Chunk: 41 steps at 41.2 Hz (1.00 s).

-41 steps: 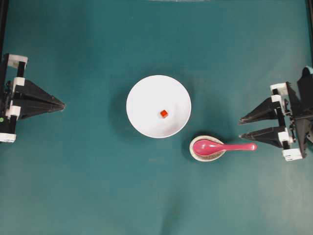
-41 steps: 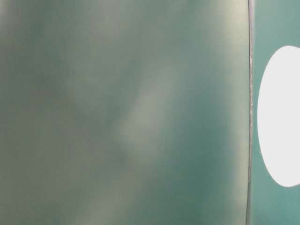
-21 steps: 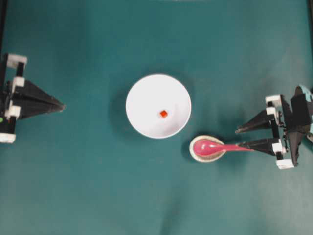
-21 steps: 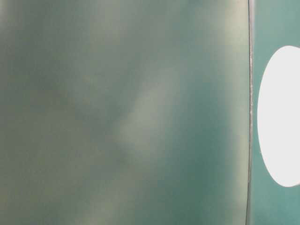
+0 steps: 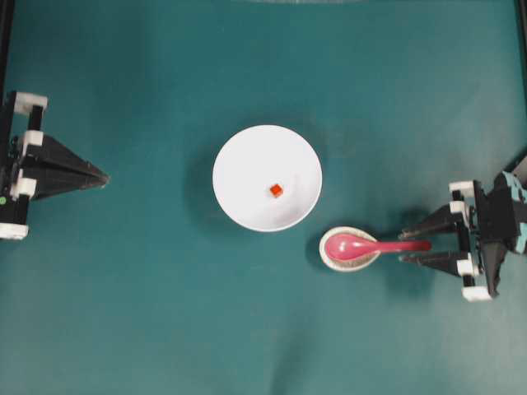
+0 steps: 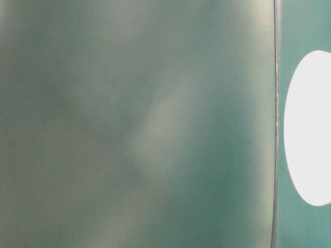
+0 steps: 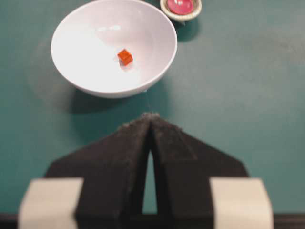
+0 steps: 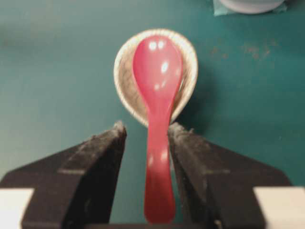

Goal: Grip the spoon and scoop the red block from the bowl with right arm.
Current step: 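Move the right gripper to the pink spoon handle on the rest, then close the right gripper on the pink spoon handle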

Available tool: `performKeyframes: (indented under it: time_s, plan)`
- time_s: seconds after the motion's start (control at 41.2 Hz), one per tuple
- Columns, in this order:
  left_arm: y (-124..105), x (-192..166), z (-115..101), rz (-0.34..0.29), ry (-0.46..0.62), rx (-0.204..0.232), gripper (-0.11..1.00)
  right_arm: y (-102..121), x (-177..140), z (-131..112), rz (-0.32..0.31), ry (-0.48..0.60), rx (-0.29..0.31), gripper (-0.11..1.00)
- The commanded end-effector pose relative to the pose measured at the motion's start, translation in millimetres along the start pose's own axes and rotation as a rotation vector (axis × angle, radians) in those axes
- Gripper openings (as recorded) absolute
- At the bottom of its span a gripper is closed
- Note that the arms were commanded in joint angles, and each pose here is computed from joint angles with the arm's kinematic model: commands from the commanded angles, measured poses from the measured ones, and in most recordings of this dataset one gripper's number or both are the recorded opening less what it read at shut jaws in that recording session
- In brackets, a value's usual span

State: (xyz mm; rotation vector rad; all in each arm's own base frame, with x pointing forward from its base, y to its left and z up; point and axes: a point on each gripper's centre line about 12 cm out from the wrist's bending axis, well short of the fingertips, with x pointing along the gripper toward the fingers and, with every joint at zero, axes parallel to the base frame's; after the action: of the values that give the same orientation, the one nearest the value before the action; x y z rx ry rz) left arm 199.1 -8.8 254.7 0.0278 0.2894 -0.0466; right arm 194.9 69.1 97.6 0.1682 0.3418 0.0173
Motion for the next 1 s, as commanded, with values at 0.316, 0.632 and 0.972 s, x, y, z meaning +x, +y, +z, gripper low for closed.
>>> performKeyframes:
  time_s: [0.316,0.632,0.972]
  plan:
    - [6,1,9,0.03,-0.008,-0.003,0.0,-5,-6,-4,-0.01,0.004,-0.015,0.48]
    - [7,1,10,0.034,-0.01,-0.004,0.0,0,1,-11,-0.007,0.019,-0.044,0.48]
    - [7,0,9,0.034,-0.008,-0.004,0.0,-2,1,-12,-0.013,0.009,-0.056,0.47]
